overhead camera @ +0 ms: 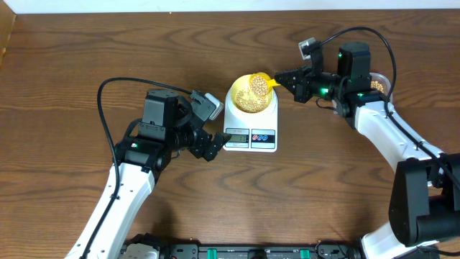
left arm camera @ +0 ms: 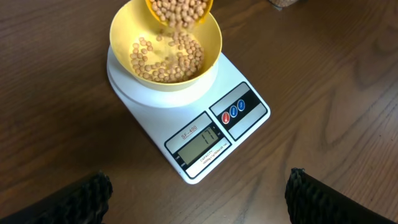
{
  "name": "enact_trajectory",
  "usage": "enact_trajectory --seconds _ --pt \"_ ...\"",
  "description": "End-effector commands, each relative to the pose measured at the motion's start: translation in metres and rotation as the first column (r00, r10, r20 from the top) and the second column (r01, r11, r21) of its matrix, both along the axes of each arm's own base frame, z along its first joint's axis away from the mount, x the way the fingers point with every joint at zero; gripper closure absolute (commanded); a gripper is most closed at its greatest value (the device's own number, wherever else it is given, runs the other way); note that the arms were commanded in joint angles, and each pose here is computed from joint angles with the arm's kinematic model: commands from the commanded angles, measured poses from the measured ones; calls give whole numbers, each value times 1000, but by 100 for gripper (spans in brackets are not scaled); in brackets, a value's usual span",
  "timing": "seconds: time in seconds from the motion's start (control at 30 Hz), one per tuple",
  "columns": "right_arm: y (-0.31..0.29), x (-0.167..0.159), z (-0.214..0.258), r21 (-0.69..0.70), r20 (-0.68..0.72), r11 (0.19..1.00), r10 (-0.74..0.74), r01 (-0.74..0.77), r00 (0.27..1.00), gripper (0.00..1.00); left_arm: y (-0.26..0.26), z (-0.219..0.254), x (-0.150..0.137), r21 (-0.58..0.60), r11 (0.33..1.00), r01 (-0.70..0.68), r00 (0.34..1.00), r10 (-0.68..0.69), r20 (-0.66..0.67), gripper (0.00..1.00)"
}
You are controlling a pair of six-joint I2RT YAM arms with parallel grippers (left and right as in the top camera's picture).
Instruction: Scoop item into bowl and weigh 50g on scale
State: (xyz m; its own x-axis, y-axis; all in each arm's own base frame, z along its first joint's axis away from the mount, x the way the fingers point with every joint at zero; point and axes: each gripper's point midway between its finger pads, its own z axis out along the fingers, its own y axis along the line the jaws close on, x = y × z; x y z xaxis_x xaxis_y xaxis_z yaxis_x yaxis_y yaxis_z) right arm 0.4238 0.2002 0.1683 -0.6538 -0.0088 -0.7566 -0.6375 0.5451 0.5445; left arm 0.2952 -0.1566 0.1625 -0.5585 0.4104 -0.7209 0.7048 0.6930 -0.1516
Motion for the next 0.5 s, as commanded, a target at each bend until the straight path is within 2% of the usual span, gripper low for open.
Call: enact_trajectory --seconds 0.0,0.47 --pt "3 1 -1 -15 25 1000 15 -14 1000 99 2 1 0 4 1000 -5 1000 5 8 9" --pt "3 1 -1 -35 64 999 32 -29 997 99 2 1 0 4 1000 -5 1000 5 8 9"
